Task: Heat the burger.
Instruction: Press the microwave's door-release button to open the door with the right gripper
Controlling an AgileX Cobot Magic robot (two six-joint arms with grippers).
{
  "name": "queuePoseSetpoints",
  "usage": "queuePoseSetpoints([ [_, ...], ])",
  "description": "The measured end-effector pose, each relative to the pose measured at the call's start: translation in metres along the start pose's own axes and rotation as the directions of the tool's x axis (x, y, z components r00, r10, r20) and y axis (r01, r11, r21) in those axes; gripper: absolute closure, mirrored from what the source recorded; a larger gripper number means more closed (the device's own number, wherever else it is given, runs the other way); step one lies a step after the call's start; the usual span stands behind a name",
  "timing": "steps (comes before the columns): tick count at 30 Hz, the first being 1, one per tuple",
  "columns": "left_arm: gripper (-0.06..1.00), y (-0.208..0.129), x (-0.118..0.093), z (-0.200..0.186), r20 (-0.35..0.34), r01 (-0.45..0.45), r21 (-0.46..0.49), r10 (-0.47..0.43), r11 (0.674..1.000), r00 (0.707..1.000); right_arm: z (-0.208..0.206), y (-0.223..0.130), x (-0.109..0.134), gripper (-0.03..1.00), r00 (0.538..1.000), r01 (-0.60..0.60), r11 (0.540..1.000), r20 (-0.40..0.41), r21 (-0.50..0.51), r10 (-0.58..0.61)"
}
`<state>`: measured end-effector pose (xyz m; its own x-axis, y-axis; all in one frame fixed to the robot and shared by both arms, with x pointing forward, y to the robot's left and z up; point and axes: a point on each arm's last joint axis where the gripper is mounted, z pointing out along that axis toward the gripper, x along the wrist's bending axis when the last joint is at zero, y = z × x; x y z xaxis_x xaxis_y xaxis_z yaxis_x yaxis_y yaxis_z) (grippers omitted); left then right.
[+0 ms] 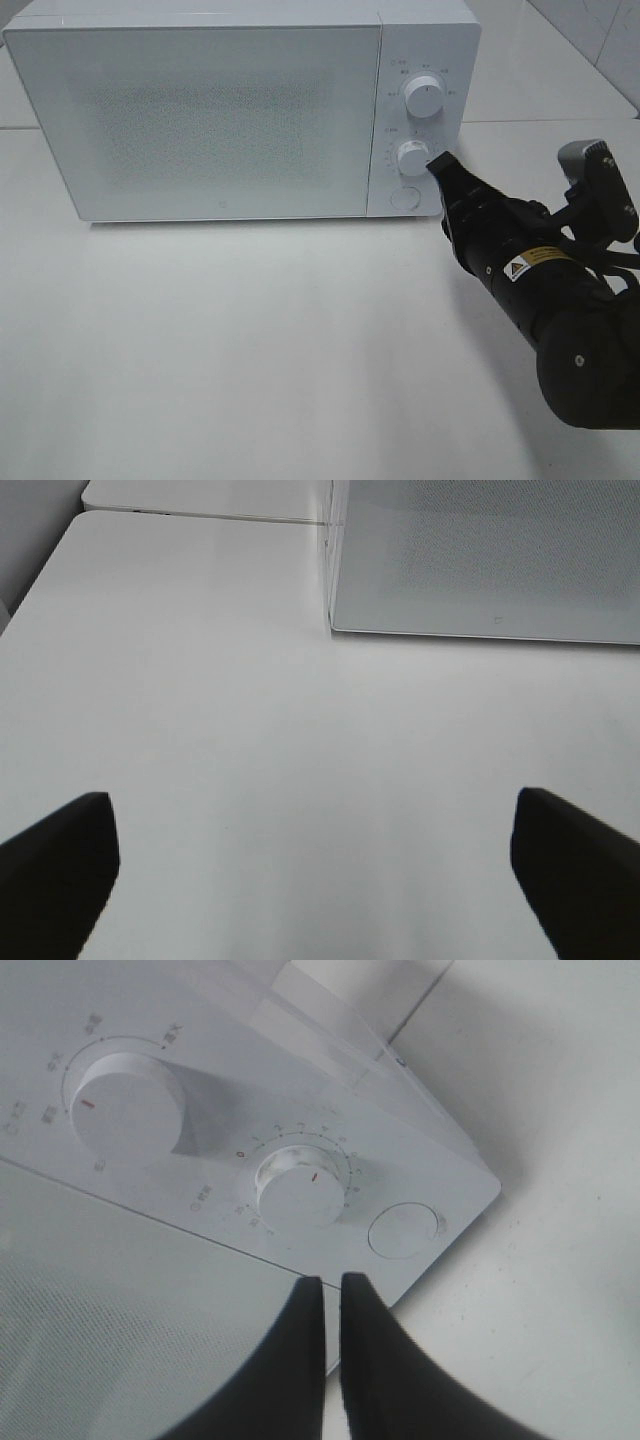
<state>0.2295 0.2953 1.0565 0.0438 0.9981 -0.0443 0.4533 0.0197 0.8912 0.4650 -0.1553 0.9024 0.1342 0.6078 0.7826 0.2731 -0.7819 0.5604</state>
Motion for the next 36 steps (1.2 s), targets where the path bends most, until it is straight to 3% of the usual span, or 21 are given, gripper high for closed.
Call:
queuePoseSetpoints([
  [4,-0.04,0.0,0.0,0.0,0.0,0.0,0.0,0.0,1.0,1.0,0.0,-0.001,-0.001,0.97,0.979,-0.202,0.979,0.009,0.009,0.202],
  [6,-0.04,0.0,0.0,0.0,0.0,0.0,0.0,0.0,1.0,1.0,0.0,-0.001,-0.001,0.97,0.97,-0.241,0.97,0.011,0.01,0.241],
  [12,-0.04,0.0,0.0,0.0,0.0,0.0,0.0,0.0,1.0,1.0,0.0,-0.005,-0.004,0.97,0.881,-0.47,0.882,0.064,0.022,0.468],
  [19,-0.04,0.0,0.0,0.0,0.0,0.0,0.0,0.0,1.0,1.0,0.005,-0.008,0.001,0.97,0.852,-0.519,0.854,0.094,0.031,0.515],
  [28,-0.04,0.0,0.0,0.0,0.0,0.0,0.0,0.0,1.0,1.0,0.025,-0.022,0.003,0.97,0.85,-0.521,0.853,0.114,0.035,0.514],
  [36,-0.04,0.0,0.0,0.0,0.0,0.0,0.0,0.0,1.0,1.0,0.053,-0.031,0.0,0.97,0.831,-0.539,0.842,0.18,0.021,0.527],
])
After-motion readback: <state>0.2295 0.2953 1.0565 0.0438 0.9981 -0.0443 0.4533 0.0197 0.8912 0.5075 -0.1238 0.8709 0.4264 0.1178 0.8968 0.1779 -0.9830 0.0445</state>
